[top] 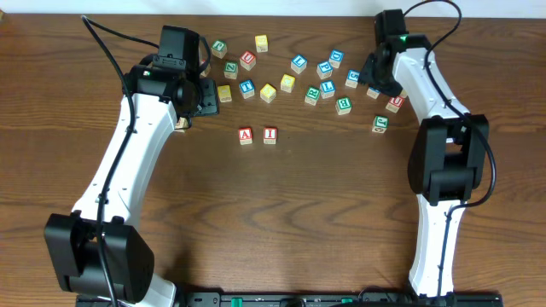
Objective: Spell out AI2
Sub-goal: 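Move the right gripper over the blue 2 block and grasp it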
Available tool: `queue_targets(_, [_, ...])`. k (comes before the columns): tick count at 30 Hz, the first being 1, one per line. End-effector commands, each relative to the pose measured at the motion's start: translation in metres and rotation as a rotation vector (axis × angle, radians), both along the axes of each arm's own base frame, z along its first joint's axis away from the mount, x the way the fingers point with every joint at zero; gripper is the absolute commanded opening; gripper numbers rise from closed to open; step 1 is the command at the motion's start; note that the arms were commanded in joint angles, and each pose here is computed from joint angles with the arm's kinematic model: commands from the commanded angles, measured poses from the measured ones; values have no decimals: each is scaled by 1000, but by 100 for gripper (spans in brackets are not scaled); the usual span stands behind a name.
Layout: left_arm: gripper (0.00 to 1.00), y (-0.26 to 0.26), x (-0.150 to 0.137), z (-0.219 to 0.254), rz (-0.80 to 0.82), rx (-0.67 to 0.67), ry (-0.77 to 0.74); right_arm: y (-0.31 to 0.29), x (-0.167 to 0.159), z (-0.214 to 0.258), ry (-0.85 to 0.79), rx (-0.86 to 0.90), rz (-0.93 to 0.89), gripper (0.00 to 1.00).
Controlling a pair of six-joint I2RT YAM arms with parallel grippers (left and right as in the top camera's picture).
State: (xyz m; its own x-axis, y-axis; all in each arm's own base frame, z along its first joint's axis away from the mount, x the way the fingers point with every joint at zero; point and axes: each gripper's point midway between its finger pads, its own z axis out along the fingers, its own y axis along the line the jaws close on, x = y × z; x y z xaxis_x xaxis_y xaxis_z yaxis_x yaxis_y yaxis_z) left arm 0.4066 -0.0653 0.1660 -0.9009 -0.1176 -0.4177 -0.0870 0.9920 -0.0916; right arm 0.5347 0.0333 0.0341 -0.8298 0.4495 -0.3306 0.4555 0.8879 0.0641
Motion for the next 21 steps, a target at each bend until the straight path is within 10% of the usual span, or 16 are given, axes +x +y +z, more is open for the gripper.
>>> queue_targets(1, [56,0,1,8,-15,-1,-17,-3,1,-10,0,-30,27,55])
queue_targets(21, [56,0,1,8,-15,-1,-18,-7,0,-26,-13,-47,19,46])
